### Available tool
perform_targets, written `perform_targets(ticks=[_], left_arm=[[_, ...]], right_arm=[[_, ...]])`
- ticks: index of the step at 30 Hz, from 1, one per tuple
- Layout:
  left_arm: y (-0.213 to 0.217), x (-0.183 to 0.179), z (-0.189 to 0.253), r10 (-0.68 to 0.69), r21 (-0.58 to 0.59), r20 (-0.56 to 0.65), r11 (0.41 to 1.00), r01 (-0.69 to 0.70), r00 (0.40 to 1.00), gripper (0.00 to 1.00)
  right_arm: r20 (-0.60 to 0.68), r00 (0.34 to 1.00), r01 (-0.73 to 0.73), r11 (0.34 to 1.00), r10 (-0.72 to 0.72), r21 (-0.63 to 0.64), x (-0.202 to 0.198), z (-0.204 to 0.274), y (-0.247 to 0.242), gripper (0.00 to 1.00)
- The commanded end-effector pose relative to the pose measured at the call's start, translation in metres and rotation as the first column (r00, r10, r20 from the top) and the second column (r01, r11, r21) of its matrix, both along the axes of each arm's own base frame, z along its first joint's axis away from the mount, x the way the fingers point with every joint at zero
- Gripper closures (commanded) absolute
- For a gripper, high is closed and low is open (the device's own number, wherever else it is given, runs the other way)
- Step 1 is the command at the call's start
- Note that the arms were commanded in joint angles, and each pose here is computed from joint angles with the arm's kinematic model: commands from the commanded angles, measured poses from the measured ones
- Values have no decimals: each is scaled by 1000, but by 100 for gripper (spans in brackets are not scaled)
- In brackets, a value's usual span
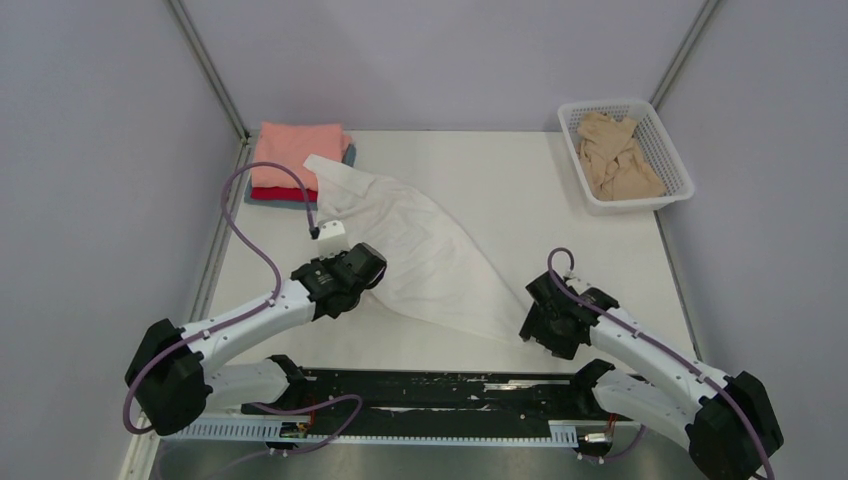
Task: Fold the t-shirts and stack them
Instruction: Flatten out the tshirt
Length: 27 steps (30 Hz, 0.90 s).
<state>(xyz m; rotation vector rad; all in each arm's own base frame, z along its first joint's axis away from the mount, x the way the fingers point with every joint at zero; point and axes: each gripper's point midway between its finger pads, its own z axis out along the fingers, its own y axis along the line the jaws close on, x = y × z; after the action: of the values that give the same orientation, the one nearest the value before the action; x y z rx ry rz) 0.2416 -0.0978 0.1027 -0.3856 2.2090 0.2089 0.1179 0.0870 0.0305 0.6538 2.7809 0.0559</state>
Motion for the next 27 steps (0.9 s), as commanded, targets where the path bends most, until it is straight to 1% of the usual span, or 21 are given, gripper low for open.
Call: perform_targets(ticks=[1, 3, 5, 8, 10, 12, 14, 15, 17, 19, 21, 24, 25, 27], left_arm=[[3, 4, 9, 30, -21, 56, 999, -29, 998, 100], [4, 3, 8, 34, -21, 56, 999, -33, 998, 100], [6, 2, 7, 40, -20, 54, 999, -39, 998, 100], [9, 1, 8, 53, -15, 62, 999, -52, 997, 100], [11, 1, 9, 62, -8, 67, 998, -62, 996, 100], [13, 2, 11, 72, -3, 73, 997, -72, 995, 100], [17, 2, 15, 89, 6, 82, 996, -90, 993, 100], [18, 2, 17, 93, 11, 88, 995, -95, 992, 100], [22, 7, 28, 118, 20, 121, 992, -122, 986, 100], [28, 16, 42, 148, 30, 164, 987, -155, 975, 100], [39, 28, 59, 191, 40, 217, 978, -204, 957, 100], [46, 51, 95, 213, 47, 307, 970, -238, 927, 100], [51, 56, 104, 229, 48, 323, 965, -258, 918, 100], [56, 63, 139, 239, 55, 387, 958, -281, 890, 100]], right_arm=[[11, 1000, 12, 999, -13, 49, 5, -11, 12, 39], [-7, 1000, 3, 999, -2, 54, 3, -17, 13, 43], [5, 1000, -1, 999, 1, 42, 5, -18, 12, 51], [54, 999, -7, 999, 5, 46, 15, -16, 13, 68], [91, 996, -16, 998, 11, 54, 23, -15, 16, 74], [110, 994, -32, 998, 25, 62, 29, -12, 20, 83], [144, 988, -55, 997, 46, 57, 38, -5, 23, 98], [172, 984, -65, 997, 55, 51, 45, 1, 24, 100], [259, 964, -77, 997, 68, 25, 66, 22, 25, 100], [376, 924, -67, 998, 63, -3, 94, 52, 24, 100], [517, 855, -53, 999, 43, 4, 127, 95, 29, 100], [700, 714, -34, 999, -4, 41, 170, 158, 34, 100], [750, 661, -26, 998, -21, 51, 181, 180, 33, 100], [822, 568, -14, 998, -39, 57, 198, 223, 28, 100]])
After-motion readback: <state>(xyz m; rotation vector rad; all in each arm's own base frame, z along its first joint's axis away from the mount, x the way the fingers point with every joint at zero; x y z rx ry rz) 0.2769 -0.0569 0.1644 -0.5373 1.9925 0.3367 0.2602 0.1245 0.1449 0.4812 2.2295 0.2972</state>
